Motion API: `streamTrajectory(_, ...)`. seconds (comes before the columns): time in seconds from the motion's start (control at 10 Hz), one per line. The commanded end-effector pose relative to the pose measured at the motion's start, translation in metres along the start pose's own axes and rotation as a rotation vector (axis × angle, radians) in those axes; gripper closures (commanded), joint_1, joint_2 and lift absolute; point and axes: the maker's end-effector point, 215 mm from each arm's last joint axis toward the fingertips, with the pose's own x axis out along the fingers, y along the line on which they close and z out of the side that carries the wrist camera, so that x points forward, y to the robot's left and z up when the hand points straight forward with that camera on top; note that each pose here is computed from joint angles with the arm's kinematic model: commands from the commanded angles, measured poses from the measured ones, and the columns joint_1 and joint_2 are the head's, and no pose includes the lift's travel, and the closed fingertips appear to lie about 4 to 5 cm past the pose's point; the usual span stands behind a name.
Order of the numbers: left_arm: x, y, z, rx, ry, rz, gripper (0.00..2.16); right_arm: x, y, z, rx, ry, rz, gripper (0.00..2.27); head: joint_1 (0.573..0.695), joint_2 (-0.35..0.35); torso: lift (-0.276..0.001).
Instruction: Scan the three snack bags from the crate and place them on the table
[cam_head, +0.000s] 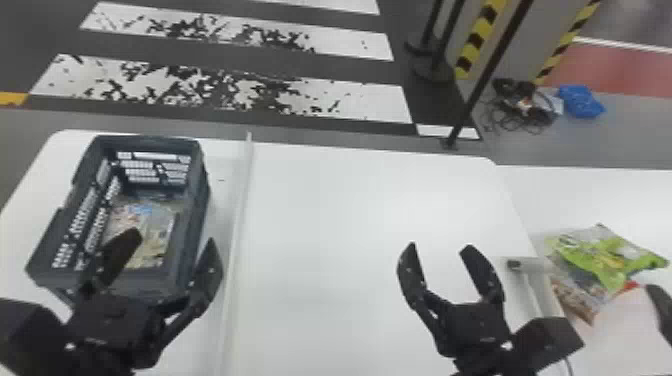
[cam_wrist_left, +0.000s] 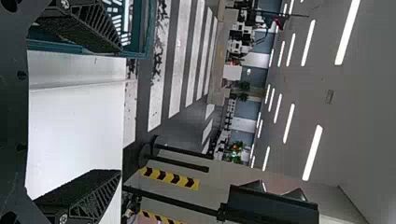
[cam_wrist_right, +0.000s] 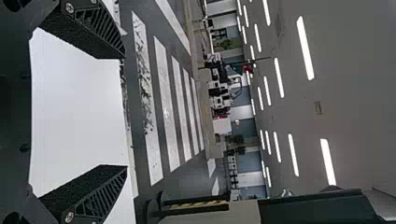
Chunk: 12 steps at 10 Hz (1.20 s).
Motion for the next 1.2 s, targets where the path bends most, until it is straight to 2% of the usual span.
streamTrajectory(0.0,0.006,0.010,0.008,0.022,0.036,0.004,0.18,0.001,0.001,-0.004,-0.006,0.039,0.009,0.10,0.695,-0.111,-0.036)
streamTrajectory(0.1,0.016,0.027,0.012,0.022,0.084,0.015,0.23,-0.001,-0.005,-0.006,0.015,0.061,0.010,0.10,0.695,-0.104,-0.036)
streamTrajectory(0.3,0.034,0.084,0.013,-0.029,0.182,0.075,0.19,-0.006,-0.005,-0.018,0.025,0.085,0.028,0.10,0.695,-0.063,-0.036)
streamTrajectory(0.4,0.036,0.116,0.006,-0.052,0.250,0.129,0.19,-0.004,-0.005,-0.023,0.017,0.094,0.034,0.10,0.695,-0.023,-0.036)
streamTrajectory(0.5,0.031,0.141,-0.013,-0.060,0.368,0.202,0.19,0.001,-0.001,-0.041,0.020,0.151,0.062,0.10,0.695,0.023,-0.036)
streamTrajectory(0.6,0.035,0.158,-0.008,-0.067,0.399,0.230,0.19,0.000,-0.002,-0.050,0.015,0.172,0.075,0.10,0.695,0.076,-0.036)
streamTrajectory(0.9,0.067,0.174,-0.014,-0.096,0.485,0.246,0.19,-0.002,-0.001,-0.056,0.019,0.185,0.094,0.10,0.695,0.118,-0.036)
streamTrajectory(1.1,0.096,0.184,-0.035,-0.120,0.576,0.258,0.19,-0.003,-0.004,-0.056,0.022,0.181,0.096,0.10,0.695,0.121,-0.036)
